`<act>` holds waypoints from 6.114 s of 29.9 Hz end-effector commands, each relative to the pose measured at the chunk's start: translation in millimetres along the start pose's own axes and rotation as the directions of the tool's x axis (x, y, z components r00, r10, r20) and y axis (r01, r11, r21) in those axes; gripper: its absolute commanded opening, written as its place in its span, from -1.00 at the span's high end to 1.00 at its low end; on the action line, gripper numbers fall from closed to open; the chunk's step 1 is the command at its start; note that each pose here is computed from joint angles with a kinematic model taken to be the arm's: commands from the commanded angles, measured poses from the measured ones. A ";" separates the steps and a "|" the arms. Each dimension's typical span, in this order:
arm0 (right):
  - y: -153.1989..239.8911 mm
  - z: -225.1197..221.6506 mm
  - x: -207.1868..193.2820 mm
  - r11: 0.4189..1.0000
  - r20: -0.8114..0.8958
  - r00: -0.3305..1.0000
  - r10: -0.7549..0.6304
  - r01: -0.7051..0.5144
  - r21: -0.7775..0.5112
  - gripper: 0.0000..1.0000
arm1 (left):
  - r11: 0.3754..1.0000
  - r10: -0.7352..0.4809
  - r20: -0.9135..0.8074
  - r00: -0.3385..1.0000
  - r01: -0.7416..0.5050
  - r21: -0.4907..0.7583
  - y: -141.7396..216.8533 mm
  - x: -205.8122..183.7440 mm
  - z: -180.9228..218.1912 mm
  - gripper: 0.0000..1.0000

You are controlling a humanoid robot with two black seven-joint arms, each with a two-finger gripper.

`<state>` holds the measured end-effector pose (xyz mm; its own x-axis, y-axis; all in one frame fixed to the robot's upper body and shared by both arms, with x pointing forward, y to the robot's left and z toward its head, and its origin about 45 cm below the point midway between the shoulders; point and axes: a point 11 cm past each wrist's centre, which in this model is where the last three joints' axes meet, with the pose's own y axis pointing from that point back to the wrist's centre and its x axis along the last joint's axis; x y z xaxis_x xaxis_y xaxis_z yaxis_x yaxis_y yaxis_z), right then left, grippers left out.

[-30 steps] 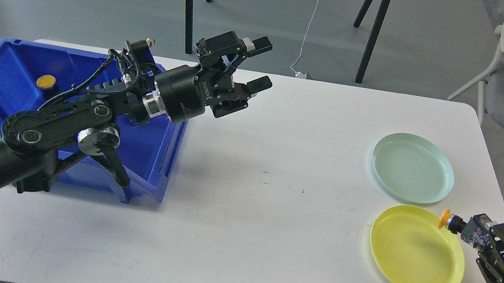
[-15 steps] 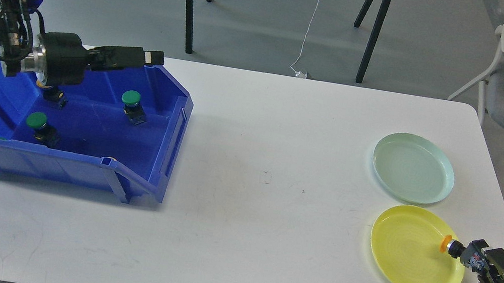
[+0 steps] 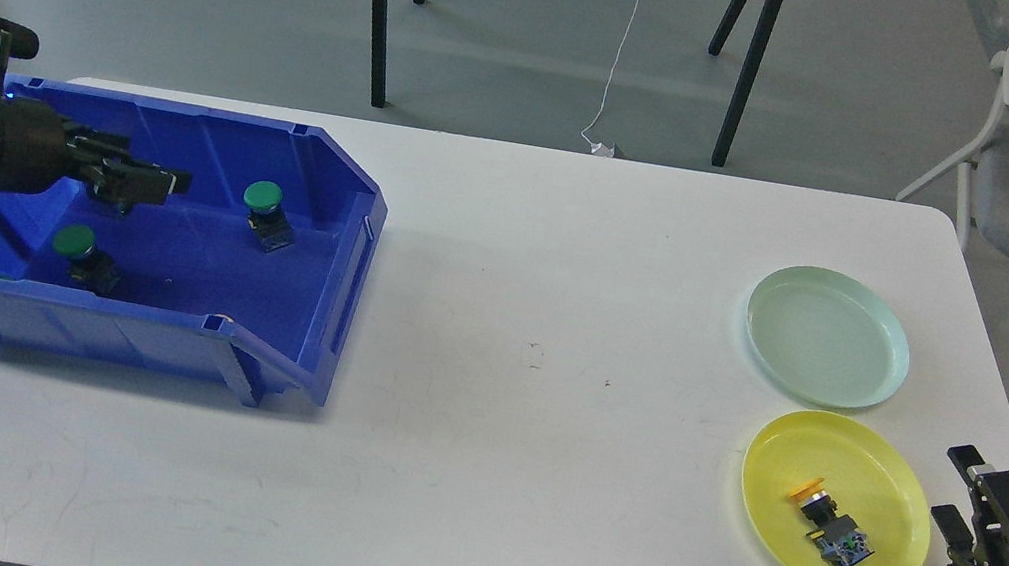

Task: Pass button and place on color plate
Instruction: 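Reach the left gripper into the bin and grasp a green-capped button, then lift the green button and bring it toward the right gripper, then grasp the green button with the right gripper and open the left, then place the green button on the pale green plate with the right gripper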

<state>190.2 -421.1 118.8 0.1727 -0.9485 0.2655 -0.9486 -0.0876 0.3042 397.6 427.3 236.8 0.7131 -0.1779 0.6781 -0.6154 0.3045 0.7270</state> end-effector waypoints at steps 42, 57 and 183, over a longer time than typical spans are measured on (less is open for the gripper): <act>-3.1 -10.0 -0.7 0.999 0.091 0.996 0.024 -0.026 0.022 -0.87 | 0.964 -0.227 -0.007 0.974 0.226 0.138 -3.5 -58.5 -36.6 -0.48; -3.1 -10.0 -0.6 0.999 0.092 0.995 0.024 -0.027 0.022 -0.87 | 0.955 -0.261 0.006 0.965 0.258 0.145 -4.1 -65.3 -37.1 0.87; -160.1 -73.1 -1.9 0.972 0.024 0.987 0.158 -0.160 0.173 -0.98 | 0.597 -0.310 -0.774 0.552 -0.521 -0.611 -76.6 37.5 227.9 -0.83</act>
<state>354.8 -384.5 111.8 0.0232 -0.9454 0.3252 -0.9871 0.0300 0.1576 386.9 176.4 224.0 0.8685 0.4851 0.1023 -0.4917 0.8691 0.0534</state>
